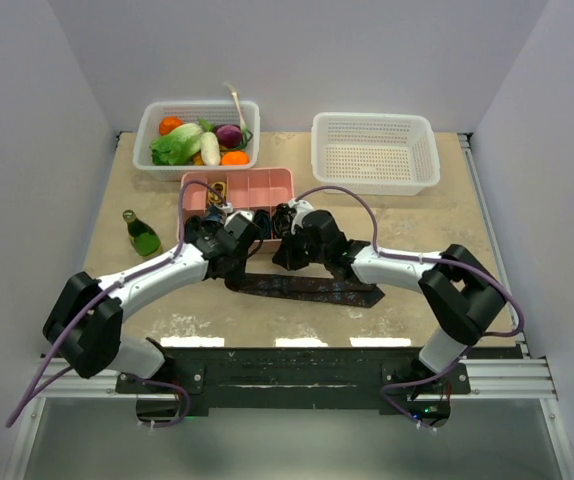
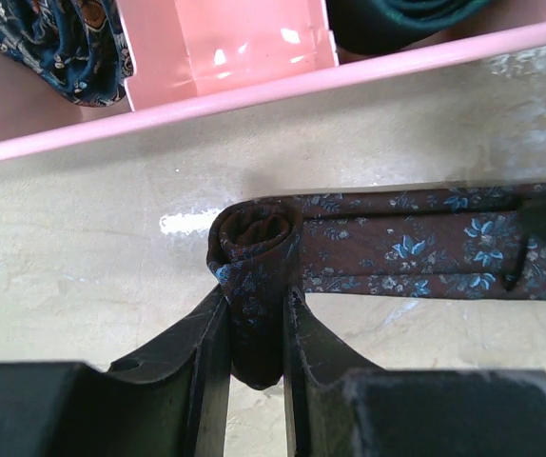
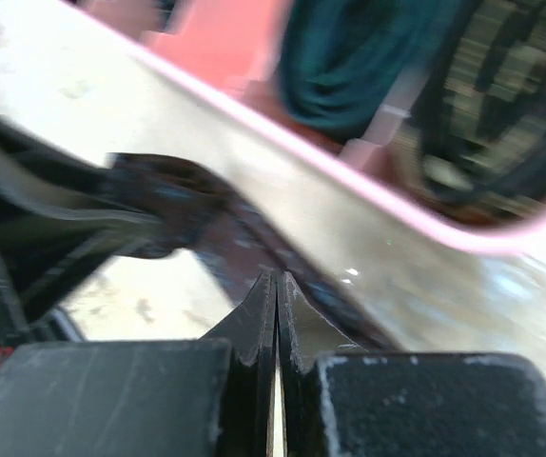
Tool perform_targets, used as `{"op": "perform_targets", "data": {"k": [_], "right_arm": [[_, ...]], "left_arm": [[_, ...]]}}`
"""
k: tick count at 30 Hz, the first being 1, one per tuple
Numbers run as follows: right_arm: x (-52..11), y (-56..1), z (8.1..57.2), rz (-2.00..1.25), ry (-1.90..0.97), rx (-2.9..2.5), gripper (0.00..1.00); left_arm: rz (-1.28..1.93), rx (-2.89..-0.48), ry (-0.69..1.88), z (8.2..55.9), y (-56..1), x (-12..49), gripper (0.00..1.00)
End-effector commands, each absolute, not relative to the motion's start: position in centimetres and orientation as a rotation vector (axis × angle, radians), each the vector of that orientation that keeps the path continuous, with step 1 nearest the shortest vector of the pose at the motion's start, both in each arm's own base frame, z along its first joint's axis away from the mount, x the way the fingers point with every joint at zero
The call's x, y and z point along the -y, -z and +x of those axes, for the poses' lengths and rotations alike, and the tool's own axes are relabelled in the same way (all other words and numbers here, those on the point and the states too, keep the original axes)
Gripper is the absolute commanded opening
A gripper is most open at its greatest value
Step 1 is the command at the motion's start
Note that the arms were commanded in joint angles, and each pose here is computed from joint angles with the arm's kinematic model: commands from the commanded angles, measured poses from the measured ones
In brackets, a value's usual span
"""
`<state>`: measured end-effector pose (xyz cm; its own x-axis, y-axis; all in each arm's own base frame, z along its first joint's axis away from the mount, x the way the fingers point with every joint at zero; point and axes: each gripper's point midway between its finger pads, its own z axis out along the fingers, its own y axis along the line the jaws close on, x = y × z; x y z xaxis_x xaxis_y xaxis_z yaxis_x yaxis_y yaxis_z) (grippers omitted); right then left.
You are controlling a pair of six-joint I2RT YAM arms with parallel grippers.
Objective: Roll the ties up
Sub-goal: Roll the tie at the center of the board.
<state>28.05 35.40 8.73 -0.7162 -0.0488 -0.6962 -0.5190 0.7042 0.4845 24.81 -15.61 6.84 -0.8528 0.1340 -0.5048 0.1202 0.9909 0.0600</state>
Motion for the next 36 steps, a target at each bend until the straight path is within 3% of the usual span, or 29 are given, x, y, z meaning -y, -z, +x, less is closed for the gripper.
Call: {"op": "perform_targets", "data": {"k": [1,9,23,27,28,31,36], "right_arm": [[-32.6,-8.5,28.8,-0.398,-0.807,-2.249,0.00],[-30.8,-8.3,28.9,-0.374,-0.755,-2.265,0.00],[-31.1,-6.7,29.4,-0.353,-0.755,-2.306,0.00],[-31.0,-6.5,29.4,-0.349,-0.756,-2.310,0.00],[-31.0,-6.4,29.3,-0.349,-0.755,-2.311,0.00],[-30.8,-6.3,29.3,-0.348,-0.753,-2.315,0.00],[-30.8,-6.3,29.2,-0.349,-0.756,-2.313,0.00]], "left_arm": [[0.142,-2.576,-0.135,25.4,-7.2,15.3,0.00],[0.149,-2.572,-0.281,24.9,-6.3,15.0,0.00],[0.297,-2.596,-0.341,23.4,-4.1,19.9,0.01],[0.315,-2.610,-0.290,23.1,-3.9,21.0,0.15],[0.315,-2.607,-0.269,23.1,-3.9,21.3,0.27],[0.326,-2.607,-0.193,23.0,-3.9,22.3,0.39],[0.313,-2.603,-0.019,22.8,-4.6,24.3,0.47]]}}
